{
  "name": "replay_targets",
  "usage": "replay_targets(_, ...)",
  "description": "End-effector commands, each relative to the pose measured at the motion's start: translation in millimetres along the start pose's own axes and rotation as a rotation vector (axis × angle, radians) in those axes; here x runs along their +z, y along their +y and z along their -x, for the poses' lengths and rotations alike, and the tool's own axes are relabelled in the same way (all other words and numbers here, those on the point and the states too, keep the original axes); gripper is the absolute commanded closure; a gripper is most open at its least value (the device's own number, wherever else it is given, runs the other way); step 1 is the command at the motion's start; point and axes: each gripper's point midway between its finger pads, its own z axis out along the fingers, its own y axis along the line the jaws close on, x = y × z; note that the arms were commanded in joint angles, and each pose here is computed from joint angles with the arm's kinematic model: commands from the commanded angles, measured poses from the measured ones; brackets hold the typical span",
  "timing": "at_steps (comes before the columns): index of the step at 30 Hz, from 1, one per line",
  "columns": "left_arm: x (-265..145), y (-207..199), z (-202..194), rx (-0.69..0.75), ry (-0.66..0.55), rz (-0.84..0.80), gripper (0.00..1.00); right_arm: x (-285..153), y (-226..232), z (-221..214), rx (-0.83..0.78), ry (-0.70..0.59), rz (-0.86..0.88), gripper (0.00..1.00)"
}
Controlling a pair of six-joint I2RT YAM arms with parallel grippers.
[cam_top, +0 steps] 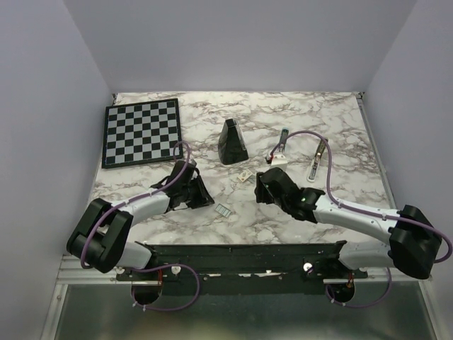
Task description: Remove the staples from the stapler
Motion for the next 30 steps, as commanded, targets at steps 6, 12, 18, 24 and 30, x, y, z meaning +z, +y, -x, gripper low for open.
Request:
replay_targets(6,-0.8,-7.9,-20.3,-0.016,0.046,-0.044,0.65,38.9,7.1,22.5,-0.035,0.004,0.015,0.41)
replay_targets(12,-8.2,-11.7,-30.3,-0.021,0.052,-0.067,0.65,68.5,6.6,22.4,-0.062,0.063,0.019,0.37)
replay_targets(18,-18.4,-18.0,-38.4,-0.045,0.049,-0.113,0.64,85.4,7.3,17.4,-0.083,0.103,0.036,0.37)
replay_targets(24,-30.3,-26.0,-37.3,-0.035,0.029,-0.142,0.63,91.0,0.6,13.7,-0.106,0.125,0.039,0.37)
replay_targets(30,-53.1,-25.5,6.5,0.087,-0.129,-0.004,0.57,93.5,-7.0,4.2,-0.141,0.149,0.034,0.44)
